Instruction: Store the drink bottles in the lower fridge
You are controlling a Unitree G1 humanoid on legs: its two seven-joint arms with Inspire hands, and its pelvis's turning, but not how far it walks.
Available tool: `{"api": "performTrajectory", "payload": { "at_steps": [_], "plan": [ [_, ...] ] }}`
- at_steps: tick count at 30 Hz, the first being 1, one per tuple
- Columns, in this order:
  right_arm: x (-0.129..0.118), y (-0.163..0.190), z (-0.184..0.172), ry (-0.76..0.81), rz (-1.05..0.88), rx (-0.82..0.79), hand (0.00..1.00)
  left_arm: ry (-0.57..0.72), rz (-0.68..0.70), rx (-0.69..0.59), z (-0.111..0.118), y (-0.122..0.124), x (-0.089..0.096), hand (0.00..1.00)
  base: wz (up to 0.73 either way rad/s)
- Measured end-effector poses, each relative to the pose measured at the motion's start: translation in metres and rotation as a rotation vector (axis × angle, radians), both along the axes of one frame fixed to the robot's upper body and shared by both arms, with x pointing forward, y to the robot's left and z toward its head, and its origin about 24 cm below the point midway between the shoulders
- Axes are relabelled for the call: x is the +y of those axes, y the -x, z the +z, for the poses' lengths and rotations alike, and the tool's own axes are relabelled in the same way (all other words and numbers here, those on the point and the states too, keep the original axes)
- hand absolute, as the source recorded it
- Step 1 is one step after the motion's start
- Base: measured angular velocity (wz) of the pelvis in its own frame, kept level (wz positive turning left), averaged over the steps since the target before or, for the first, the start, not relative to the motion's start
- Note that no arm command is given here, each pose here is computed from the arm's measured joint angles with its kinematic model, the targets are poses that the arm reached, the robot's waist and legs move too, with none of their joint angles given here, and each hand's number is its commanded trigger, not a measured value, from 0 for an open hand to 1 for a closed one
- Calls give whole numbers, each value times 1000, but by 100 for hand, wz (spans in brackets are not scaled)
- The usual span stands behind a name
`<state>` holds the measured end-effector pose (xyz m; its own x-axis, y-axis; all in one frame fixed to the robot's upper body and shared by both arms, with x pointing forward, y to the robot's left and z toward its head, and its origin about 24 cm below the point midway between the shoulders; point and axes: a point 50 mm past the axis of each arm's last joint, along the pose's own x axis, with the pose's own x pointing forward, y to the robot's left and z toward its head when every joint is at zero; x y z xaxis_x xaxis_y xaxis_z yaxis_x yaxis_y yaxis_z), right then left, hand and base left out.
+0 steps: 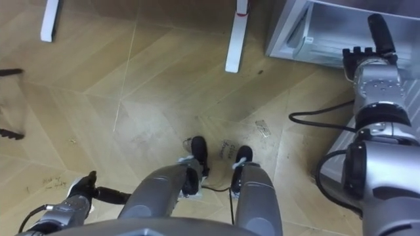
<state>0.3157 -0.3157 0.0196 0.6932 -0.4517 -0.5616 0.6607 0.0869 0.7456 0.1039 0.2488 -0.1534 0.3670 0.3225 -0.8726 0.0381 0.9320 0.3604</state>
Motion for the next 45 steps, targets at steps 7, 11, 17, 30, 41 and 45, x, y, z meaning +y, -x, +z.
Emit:
{"api": "performTrajectory", "payload": {
  "at_steps": [7,11,17,30,41,45],
  "plan": [
    [-4,10,-15,93,55,61,0,-7,-6,6,1,5,6,0,0],
    [-11,17,-20,142,83,68,0,19,-17,-1,3,4,12,0,4],
    [-30,65,-55,367,244,266,0,30,21,-2,4,12,20,0,3],
    [13,267,-166,391,950,904,0,-6,36,59,1,57,29,0,-4],
    [57,306,-183,194,1041,881,0,-2,3,162,-7,79,14,0,-3],
    [65,314,-186,151,1026,894,0,-6,-5,221,-9,90,10,0,-6]
  ]
}}
